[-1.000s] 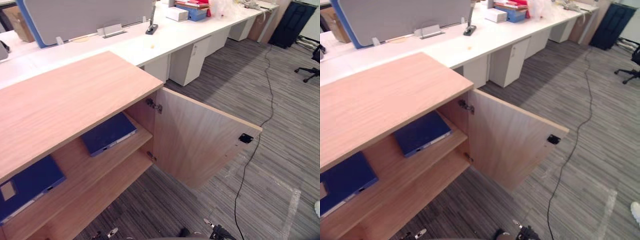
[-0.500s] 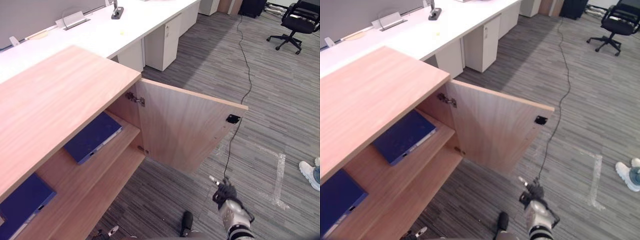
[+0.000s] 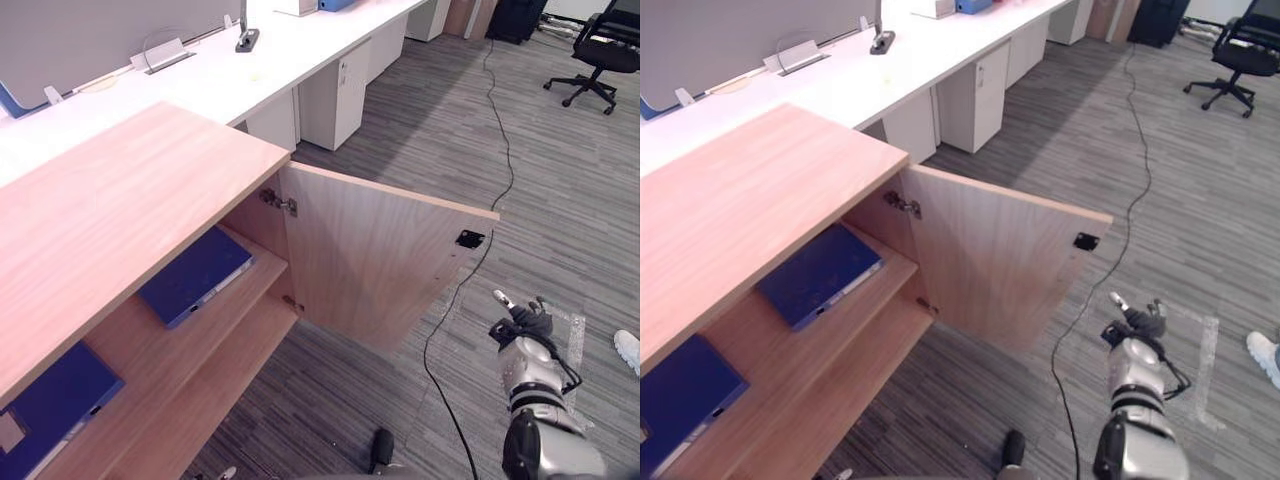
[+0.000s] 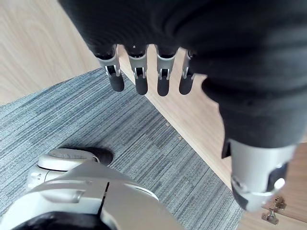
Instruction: Walk over to the cabinet, pick up the folder, carry it to the office cabinet, place the folder inside the office cabinet, then close the office cabinet door
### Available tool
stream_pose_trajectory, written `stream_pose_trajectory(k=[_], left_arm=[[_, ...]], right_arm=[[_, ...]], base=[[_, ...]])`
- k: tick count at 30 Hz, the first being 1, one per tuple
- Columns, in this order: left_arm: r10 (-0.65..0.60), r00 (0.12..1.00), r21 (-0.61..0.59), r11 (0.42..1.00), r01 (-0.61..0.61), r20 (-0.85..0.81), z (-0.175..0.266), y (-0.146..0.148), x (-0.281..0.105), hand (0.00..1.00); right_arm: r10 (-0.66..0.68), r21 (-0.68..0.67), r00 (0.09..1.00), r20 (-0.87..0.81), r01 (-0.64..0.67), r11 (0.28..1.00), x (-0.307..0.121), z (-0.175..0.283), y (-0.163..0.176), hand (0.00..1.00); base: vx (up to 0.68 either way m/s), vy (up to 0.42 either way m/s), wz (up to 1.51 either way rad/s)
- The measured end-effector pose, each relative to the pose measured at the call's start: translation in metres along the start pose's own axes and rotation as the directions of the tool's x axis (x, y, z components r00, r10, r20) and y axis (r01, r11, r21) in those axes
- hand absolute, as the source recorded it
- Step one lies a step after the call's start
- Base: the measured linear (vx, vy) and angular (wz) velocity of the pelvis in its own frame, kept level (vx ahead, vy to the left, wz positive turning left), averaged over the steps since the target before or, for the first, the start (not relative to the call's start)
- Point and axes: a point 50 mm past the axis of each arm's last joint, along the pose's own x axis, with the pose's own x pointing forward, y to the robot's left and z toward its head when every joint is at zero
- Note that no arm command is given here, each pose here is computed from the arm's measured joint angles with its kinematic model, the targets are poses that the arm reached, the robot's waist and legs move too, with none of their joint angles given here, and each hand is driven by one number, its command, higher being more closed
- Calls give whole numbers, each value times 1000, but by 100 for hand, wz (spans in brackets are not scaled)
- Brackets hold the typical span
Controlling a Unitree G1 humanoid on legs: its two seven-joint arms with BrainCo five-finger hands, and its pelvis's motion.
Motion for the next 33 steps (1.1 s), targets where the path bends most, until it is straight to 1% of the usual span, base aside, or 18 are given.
stream_pose_trajectory(k=[5,9,10,19,21,22,24,26,29,33], left_arm=[[-15,1000,8,1000,15,0,0,-2,0,0],[-31,1000,20,999,31,2,0,-6,-1,0],[-35,999,23,999,35,8,1,-7,-1,0],[-68,997,53,996,66,40,6,-12,-1,0],[-70,997,57,996,68,40,6,-12,-1,0],[-71,997,57,996,69,41,6,-12,-1,0],[-75,996,58,996,72,50,8,-13,-1,0],[-79,996,60,995,76,45,6,-12,-1,0],[-84,996,71,994,81,33,2,-11,-3,0],[-111,992,98,990,106,54,10,-13,-1,0]], right_arm=[[57,-10,997,43,-57,998,8,30,19,0],[135,-24,987,83,-133,991,8,52,43,0],[137,-26,987,88,-135,991,8,56,46,0],[208,-173,972,111,-187,967,9,63,50,0],[304,-247,949,89,-275,929,4,58,64,0],[327,-254,941,83,-297,920,2,57,70,0],[408,-284,910,71,-374,883,-5,55,92,0],[394,-287,916,72,-359,888,-4,56,90,0],[426,-330,903,57,-386,861,-5,54,94,0],[466,-474,885,28,-399,785,-6,51,93,0]], base=[[4,39,5],[29,55,6],[37,71,10],[10,38,4],[-11,25,4],[-11,29,8],[-17,46,11],[1,41,9],[42,52,0],[69,61,-7]])
